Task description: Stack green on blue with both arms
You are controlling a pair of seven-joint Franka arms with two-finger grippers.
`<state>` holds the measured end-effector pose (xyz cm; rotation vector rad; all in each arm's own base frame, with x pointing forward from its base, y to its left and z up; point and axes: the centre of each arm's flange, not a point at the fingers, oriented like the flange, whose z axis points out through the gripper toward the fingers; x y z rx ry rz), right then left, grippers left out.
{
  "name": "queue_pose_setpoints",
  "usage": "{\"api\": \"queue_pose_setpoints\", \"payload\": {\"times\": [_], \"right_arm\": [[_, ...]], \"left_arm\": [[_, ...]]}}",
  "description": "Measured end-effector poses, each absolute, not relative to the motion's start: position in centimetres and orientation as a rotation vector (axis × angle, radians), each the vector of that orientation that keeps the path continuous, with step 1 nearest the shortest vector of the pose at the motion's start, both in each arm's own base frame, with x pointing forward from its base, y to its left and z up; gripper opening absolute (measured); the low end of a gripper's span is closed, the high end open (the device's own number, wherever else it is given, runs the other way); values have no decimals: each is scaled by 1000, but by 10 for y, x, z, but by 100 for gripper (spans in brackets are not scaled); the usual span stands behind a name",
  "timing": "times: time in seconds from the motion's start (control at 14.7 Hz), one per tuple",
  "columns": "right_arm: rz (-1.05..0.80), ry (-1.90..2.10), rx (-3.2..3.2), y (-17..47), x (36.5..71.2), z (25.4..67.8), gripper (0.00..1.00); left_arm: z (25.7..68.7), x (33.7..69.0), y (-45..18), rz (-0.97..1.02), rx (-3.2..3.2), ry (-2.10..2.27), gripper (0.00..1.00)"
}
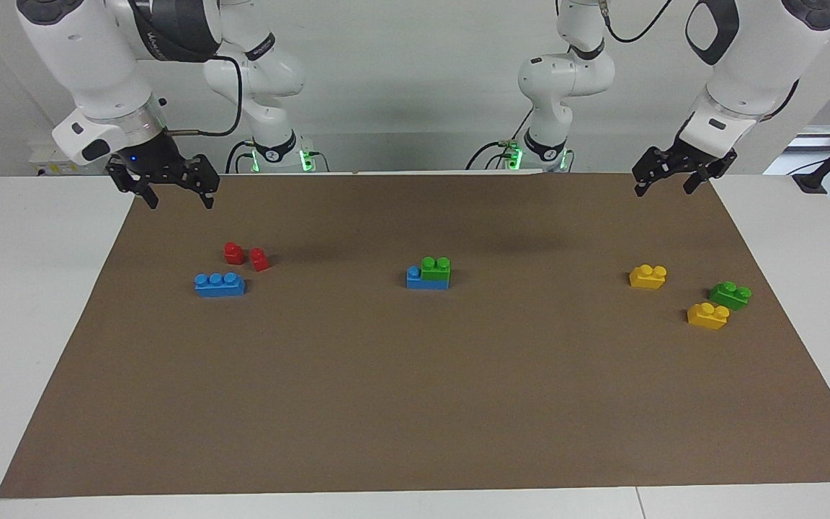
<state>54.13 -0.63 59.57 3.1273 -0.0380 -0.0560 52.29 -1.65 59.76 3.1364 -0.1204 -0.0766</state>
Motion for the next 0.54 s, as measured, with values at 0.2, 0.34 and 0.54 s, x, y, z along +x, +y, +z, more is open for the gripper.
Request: {"api": "queue_pose_setpoints", "payload": {"times": [0.2, 0.34, 0.54], "right_arm": [[-67, -38, 3127, -6, 541, 595, 100], [-84, -39, 3127, -6, 539, 594, 100], [-89, -39, 3126, -7, 539, 594, 100]], "left_arm": [[599, 525, -18, -45, 3133, -192, 100], [599, 525, -18, -45, 3132, -200, 100], [599, 525, -18, -45, 3132, -201, 100]]}}
